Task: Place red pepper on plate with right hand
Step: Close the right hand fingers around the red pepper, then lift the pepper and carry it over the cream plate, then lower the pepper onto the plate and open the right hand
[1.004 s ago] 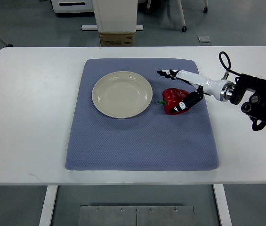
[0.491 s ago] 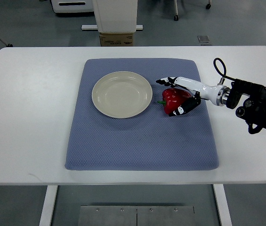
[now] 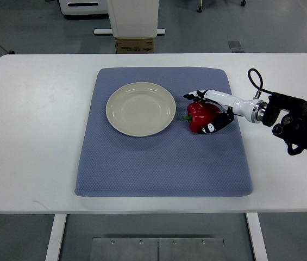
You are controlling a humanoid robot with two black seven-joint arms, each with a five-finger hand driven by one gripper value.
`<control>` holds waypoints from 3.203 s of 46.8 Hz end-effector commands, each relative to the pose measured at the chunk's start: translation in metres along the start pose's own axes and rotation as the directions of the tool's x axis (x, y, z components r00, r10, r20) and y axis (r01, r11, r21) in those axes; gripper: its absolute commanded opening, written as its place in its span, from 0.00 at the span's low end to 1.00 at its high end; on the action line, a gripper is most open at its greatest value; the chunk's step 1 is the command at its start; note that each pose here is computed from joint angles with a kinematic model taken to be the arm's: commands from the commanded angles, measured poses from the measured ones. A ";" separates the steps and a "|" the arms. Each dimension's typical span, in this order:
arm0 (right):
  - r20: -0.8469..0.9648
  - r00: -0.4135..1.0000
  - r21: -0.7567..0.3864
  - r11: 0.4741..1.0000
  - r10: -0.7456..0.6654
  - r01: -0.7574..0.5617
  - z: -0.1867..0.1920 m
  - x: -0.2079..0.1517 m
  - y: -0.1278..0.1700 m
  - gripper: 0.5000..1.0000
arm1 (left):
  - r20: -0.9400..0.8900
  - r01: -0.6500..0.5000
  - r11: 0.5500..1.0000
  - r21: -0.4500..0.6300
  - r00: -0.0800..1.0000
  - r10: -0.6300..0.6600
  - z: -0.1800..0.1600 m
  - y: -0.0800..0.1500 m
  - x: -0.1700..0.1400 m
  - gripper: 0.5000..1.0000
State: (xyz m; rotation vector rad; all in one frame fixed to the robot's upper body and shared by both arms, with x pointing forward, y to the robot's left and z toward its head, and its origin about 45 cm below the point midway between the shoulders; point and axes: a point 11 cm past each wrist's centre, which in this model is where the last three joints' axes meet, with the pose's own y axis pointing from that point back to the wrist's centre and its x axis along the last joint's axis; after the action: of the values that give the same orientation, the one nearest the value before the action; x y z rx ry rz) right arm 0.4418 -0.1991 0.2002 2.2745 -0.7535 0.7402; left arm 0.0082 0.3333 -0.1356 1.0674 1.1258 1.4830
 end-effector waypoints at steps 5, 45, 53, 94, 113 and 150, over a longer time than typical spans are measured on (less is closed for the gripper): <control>-0.017 1.000 -0.017 1.000 -0.017 0.017 0.006 -0.003 0.002 0.74 | 0.000 0.000 1.000 0.000 1.000 0.000 0.000 0.000 0.000 1.00; -0.060 0.997 0.024 0.999 0.042 -0.041 -0.028 0.035 -0.010 0.00 | 0.000 0.000 1.000 0.000 1.000 0.000 0.000 0.000 0.000 1.00; -0.070 0.996 0.037 0.998 0.054 -0.052 -0.047 0.044 -0.020 0.00 | 0.000 0.000 1.000 0.000 1.000 0.000 0.000 0.000 0.000 1.00; 0.008 1.000 0.010 1.000 -0.018 0.018 -0.133 -0.009 -0.095 0.00 | 0.000 0.000 1.000 0.000 1.000 0.000 0.000 0.000 0.000 1.00; 0.100 0.992 -0.097 0.993 0.078 -0.068 -0.106 -0.004 -0.093 0.00 | 0.000 0.000 1.000 0.000 1.000 0.000 0.000 0.000 0.000 1.00; 0.144 0.988 -0.002 0.998 0.056 -0.056 -0.119 -0.016 -0.094 0.45 | 0.000 0.000 1.000 0.000 1.000 0.000 0.000 0.000 0.000 1.00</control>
State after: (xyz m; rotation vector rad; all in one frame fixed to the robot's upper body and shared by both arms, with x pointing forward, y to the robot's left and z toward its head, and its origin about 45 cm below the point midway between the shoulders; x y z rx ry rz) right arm 0.4600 -0.0542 0.2305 2.3129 -0.8967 0.6028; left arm 0.0082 0.3333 -0.1356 1.0672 1.1257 1.4832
